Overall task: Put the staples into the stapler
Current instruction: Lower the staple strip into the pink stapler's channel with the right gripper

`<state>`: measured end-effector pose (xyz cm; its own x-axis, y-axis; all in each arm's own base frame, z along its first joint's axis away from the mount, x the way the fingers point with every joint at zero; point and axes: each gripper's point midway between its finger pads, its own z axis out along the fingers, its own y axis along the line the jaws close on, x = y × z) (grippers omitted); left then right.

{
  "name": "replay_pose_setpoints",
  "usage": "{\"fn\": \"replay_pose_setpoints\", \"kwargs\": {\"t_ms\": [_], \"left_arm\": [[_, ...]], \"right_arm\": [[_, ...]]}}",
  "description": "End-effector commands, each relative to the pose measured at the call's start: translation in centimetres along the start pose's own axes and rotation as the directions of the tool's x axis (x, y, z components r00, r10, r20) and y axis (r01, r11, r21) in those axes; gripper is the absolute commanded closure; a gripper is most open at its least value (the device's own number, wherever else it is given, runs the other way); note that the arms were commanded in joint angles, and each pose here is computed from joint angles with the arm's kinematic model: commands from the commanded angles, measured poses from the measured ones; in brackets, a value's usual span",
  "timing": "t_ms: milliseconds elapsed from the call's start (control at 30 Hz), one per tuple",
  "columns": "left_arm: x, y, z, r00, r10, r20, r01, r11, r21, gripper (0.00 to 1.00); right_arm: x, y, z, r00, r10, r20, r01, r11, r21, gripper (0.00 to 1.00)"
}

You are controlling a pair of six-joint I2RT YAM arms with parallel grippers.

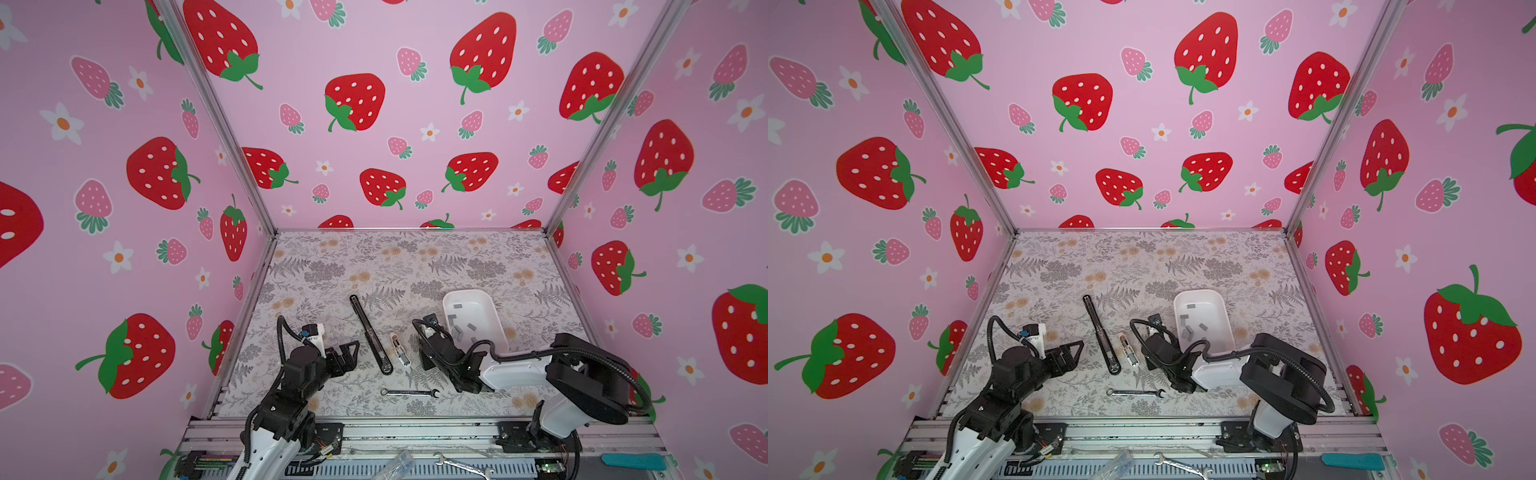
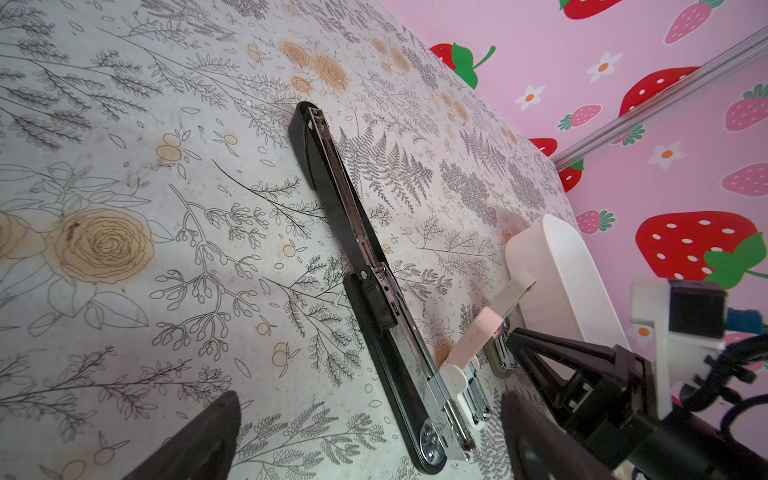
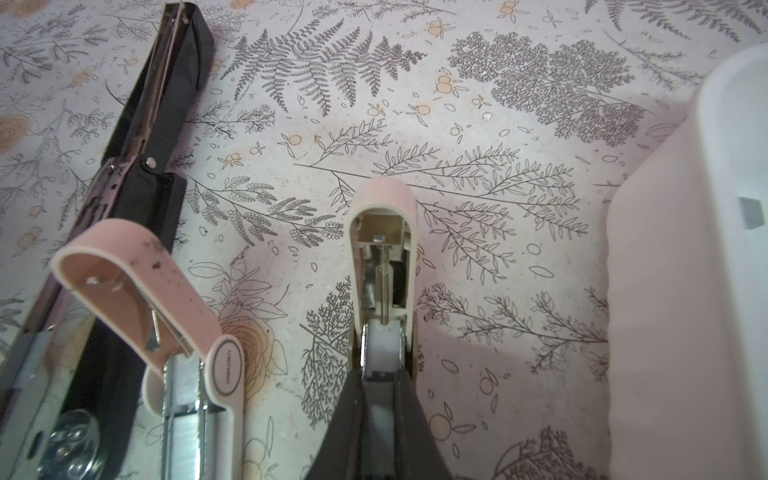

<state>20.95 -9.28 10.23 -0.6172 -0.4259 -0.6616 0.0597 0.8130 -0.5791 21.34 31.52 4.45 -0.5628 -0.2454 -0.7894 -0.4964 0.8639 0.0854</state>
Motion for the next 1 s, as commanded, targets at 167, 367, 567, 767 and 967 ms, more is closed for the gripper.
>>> {"fn": "replay_pose_setpoints", "kwargs": {"t_ms": [167,367,567,767,967], "left_arm": [[-0.5,-0.4,-0.1,1.0,0.01,0.016,-0.01,1.0,0.015,0.01],[-0.5,-0.5,-0.1,1.0,0.009,0.017,-0.009,1.0,0.017,0.01],[-0.4,-0.4,0.0,1.0,0.011,0.013,-0.011,1.0,0.015,0.01],[-0.4,-0.4,0.0,1.0,0.01,0.014,-0.01,1.0,0.014,0.01],[-0.4,-0.5,0.0,1.0,0.012,0.014,-0.012,1.0,0.016,0.01]], "right_arm": [[1.2,-0.7,0.2,1.0,0.024,-0.015,-0.024,0.999,0.03,0.93],[1.5,-0.7,0.1,0.999,0.033,-0.022,-0.032,0.999,0.022,0.93],[1.4,-0.7,-0.1,0.999,0.037,-0.025,-0.036,0.999,0.021,0.81],[0.1,-0.6,-0.8,0.999,0.034,0.002,-0.034,0.999,0.018,0.73],[-1.0,-0.6,-1.4,0.999,0.033,0.028,-0.034,0.999,0.015,0.71]]}}
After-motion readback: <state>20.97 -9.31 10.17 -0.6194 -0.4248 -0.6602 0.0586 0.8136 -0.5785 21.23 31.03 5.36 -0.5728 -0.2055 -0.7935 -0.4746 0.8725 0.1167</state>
